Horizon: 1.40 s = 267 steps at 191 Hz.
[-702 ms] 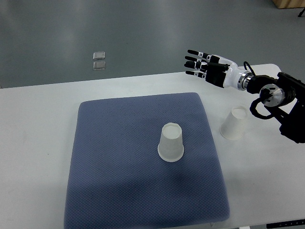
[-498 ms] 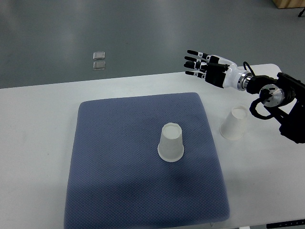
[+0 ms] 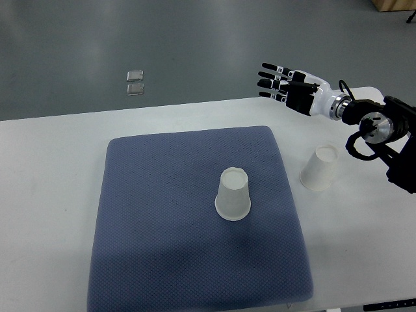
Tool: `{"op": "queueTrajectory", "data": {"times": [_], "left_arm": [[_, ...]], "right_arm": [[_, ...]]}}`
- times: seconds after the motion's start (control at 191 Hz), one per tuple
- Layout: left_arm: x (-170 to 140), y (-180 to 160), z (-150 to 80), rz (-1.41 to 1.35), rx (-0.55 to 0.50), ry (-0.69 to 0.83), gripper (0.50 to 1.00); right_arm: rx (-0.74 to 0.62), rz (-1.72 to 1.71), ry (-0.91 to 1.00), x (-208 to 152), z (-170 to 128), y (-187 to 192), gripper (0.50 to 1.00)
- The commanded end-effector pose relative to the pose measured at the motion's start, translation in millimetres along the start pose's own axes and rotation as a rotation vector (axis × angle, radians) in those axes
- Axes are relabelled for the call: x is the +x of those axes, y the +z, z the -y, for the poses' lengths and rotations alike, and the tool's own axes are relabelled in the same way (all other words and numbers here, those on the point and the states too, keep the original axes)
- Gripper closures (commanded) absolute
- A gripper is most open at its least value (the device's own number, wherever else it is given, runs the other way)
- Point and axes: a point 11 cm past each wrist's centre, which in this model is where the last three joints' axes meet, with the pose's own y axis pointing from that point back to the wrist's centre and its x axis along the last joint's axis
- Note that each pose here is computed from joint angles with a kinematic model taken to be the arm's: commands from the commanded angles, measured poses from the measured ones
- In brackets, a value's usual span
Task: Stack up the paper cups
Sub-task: 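Raise the right hand and rotate it palm-down above the loose cup, then lower the right hand onto the loose white paper cup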
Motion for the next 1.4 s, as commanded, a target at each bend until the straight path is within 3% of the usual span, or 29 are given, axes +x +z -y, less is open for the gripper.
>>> {"op": "queueTrajectory", "data": {"times": [0.0, 0.362, 0.671, 0.86, 1.027, 1.253, 1.394], "left_arm": [[0.7, -0.2, -0.1, -0.001, 0.001, 0.002, 0.500], [1.2, -0.2, -0.1, -0.001, 0.001, 0.004, 0.500], [1.2, -0.2, -0.1, -0.001, 0.001, 0.004, 0.500], [1.7, -0.4, -0.2, 0.000, 0.002, 0.005, 0.500], [1.7, -0.2, -0.2, 0.000, 0.000, 0.005, 0.500], [1.7, -0.3, -0.2, -0.001, 0.001, 0.005, 0.500], [1.7, -0.3, -0.2, -0.001, 0.001, 0.005, 0.500]], "right_arm": [[0.015, -0.009, 0.031, 10.0, -5.7, -8.4, 0.574], [0.009, -0.082, 0.022, 32.2, -29.9, -24.1, 0.574], [-0.185, -0.523, 0.002, 64.4, -76.5, -48.2, 0.574], [-0.239, -0.799, -0.011, 58.0, -103.9, -78.2, 0.574], [-0.313, -1.017, -0.026, 52.6, -111.7, -81.7, 0.574], [-0.386, -1.241, -0.084, 38.4, -109.9, -72.3, 0.574], [-0.471, -1.348, -0.162, 28.0, -108.2, -46.1, 0.576]]}}
